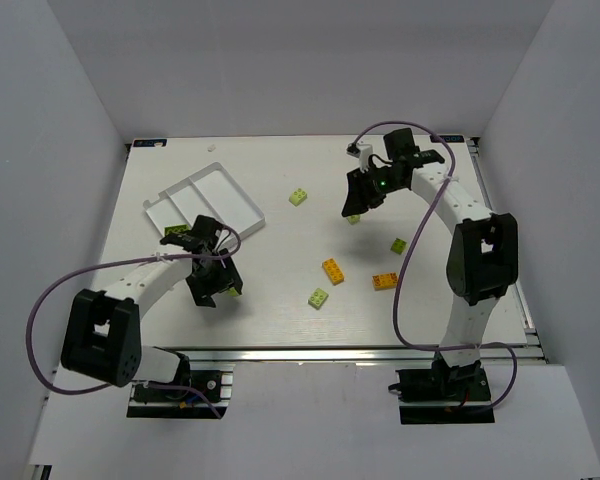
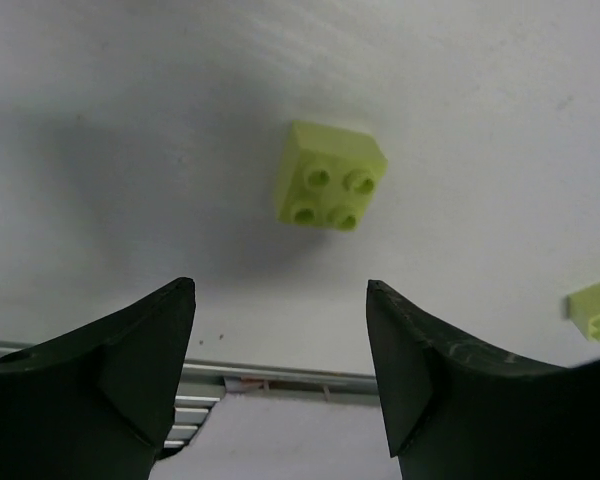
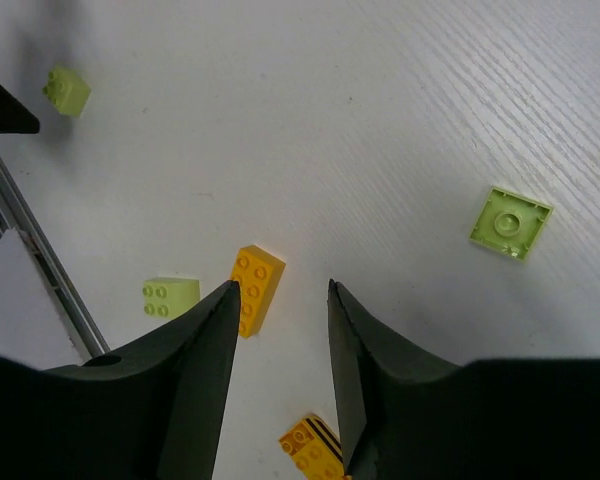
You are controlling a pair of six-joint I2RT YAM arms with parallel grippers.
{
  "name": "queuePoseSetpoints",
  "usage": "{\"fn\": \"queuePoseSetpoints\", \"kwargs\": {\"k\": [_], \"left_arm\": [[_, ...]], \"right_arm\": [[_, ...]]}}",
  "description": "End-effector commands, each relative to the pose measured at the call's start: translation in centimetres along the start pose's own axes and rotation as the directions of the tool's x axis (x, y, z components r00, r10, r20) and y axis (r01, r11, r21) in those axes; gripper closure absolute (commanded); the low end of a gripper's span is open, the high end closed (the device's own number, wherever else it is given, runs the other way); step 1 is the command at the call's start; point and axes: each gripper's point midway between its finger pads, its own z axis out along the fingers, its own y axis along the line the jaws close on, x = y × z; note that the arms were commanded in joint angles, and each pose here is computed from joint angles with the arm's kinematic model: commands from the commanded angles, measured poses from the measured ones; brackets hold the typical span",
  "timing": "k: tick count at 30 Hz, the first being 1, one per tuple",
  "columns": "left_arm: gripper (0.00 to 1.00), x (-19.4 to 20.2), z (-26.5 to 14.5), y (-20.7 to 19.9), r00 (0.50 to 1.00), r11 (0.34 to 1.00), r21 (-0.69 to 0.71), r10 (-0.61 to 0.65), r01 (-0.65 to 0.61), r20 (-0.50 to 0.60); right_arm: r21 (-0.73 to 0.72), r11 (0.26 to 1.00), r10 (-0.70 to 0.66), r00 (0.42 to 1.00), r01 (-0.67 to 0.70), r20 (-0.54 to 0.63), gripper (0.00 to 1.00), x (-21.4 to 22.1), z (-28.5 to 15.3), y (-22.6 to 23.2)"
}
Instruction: Sort the legos into containers by color
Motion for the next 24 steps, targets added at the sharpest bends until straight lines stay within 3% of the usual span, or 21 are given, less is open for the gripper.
{"fn": "queuePoseSetpoints", "kwargs": {"k": [1,10,13,14,17,22,24], "left_arm": [[0.21,-2.8,0.8,-1.3,0.993,0.999,-0.034,0.028,-0.024,0.117],[0.33,-4.2,3.4,-1.8,0.985,0.985,-0.143,0.116,-0.098,0.128],[0.56,-4.5,3.2,-2.4,0.982,0.983,-0.145,0.130,-0.110,0.136],[0.68,-4.6,3.0,-2.8,0.980,0.983,-0.138,0.139,-0.120,0.141],[0.83,-5.7,1.5,-4.0,0.974,0.988,-0.103,0.135,-0.118,0.183],[0.92,-9.9,-2.5,-7.3,0.944,0.994,-0.017,0.110,-0.111,0.310],[0.93,-12.2,-3.0,-7.3,0.930,0.994,-0.047,0.108,-0.097,0.352]], "right_arm": [[-0.036,0.999,-0.035,0.998,0.037,0.047,0.53,-1.0,-1.7,1.9],[-0.017,1.000,-0.024,0.997,0.025,0.067,0.53,-0.8,-3.1,1.4],[-0.012,1.000,-0.020,0.997,0.021,0.070,0.54,-0.8,-3.4,1.2],[-0.012,1.000,-0.026,0.997,0.027,0.071,0.54,-0.8,-3.5,1.2],[-0.007,0.999,-0.043,0.997,0.044,0.062,0.57,-0.5,-3.7,1.2],[0.039,0.994,-0.105,0.994,0.104,0.037,0.58,0.6,-3.9,0.6],[0.062,0.989,-0.137,0.990,0.134,0.040,0.57,0.6,-3.9,0.1]]}}
